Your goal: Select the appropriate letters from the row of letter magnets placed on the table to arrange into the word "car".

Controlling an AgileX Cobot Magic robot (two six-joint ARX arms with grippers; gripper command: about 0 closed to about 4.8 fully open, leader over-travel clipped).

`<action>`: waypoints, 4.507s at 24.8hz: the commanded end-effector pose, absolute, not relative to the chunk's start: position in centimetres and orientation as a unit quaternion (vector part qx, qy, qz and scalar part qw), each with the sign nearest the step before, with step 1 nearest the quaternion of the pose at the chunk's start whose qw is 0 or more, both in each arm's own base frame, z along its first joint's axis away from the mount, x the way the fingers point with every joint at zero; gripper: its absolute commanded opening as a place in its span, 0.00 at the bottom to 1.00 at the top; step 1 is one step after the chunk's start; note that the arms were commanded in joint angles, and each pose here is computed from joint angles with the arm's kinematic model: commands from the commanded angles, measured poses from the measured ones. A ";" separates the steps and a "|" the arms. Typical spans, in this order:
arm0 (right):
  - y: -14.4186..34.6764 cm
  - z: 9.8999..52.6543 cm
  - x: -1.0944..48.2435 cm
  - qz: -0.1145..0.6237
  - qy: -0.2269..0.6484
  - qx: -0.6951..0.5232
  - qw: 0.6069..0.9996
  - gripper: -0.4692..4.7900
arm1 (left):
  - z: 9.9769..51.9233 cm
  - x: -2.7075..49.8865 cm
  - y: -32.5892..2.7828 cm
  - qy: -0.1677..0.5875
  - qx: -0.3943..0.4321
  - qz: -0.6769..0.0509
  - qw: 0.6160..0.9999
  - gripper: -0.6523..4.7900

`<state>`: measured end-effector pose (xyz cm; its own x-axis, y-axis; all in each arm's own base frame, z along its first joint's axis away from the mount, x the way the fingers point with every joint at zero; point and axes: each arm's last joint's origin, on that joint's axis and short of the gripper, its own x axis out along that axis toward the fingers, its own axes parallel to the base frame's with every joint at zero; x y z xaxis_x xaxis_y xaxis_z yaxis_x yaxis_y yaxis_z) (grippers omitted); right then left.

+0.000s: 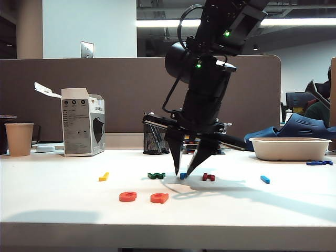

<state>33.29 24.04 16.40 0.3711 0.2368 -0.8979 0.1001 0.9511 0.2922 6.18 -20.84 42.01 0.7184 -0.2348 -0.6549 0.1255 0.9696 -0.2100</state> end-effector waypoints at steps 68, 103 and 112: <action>26.3 20.4 25.2 0.046 0.639 0.006 0.768 0.08 | 42.1 6.2 -20.8 0.360 -0.078 -0.098 0.924 0.11; 25.6 17.9 24.4 0.075 0.647 -0.022 0.759 0.08 | 42.1 6.2 -20.8 0.360 -0.078 -0.098 0.924 0.11; 25.7 17.9 24.5 0.092 0.642 -0.035 0.760 0.08 | 42.1 6.2 -20.8 0.360 -0.078 -0.098 0.924 0.11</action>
<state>24.48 25.66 17.69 0.1478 0.0827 -0.9856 -0.1658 0.9845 0.0578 6.18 -20.83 42.01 0.7183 -0.2346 -0.6550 0.1255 0.9697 -0.2096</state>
